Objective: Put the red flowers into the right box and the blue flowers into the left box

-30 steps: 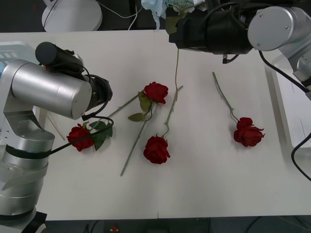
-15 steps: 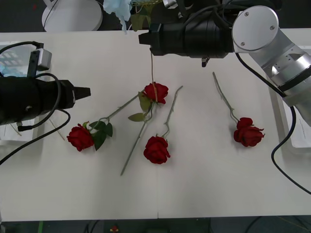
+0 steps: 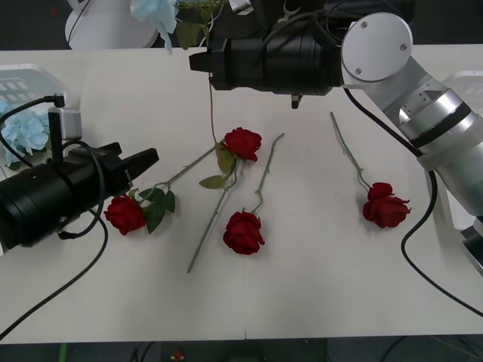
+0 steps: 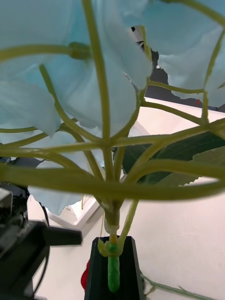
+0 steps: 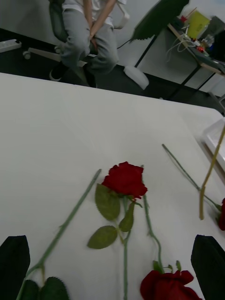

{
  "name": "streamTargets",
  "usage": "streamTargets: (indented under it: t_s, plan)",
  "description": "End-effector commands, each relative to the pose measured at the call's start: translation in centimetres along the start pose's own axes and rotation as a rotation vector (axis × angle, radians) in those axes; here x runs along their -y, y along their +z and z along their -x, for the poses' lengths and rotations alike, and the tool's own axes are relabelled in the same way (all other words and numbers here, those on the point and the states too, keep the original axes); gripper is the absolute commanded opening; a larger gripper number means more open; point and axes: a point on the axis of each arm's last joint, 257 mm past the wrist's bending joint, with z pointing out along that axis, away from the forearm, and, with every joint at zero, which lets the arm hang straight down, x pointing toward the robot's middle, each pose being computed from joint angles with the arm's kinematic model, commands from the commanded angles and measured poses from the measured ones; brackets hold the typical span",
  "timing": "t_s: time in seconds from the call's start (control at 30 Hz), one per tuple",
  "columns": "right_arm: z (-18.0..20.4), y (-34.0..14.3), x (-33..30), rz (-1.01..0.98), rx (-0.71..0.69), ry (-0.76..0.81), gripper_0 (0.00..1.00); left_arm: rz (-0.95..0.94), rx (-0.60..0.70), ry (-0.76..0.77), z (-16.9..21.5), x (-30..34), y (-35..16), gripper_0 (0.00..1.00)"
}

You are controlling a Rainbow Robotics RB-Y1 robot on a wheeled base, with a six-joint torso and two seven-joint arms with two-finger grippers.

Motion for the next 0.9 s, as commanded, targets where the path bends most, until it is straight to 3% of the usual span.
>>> streamTargets:
  t_s: [0.03,0.27,0.67,0.8,0.9]
  plan:
    - [3.5,1.2,-4.8,0.083,0.053,-0.076,0.0,-0.078,0.051,0.122,0.4,4.5,1.4,1.0]
    - [2.8,1.7,-5.4,0.101,0.041,-0.065,0.0,-0.132,0.112,0.14,0.8,8.5,3.6,1.0]
    - [2.7,1.8,-6.0,0.118,0.041,-0.051,0.0,-0.154,0.116,0.199,2.5,9.5,7.3,0.96]
    - [2.7,1.8,-6.0,0.117,0.041,-0.048,0.0,-0.164,0.118,0.183,2.8,9.8,8.7,0.83]
    - [2.7,1.8,-5.9,0.118,0.041,-0.047,0.0,-0.161,0.111,0.186,2.7,9.7,9.5,0.49]
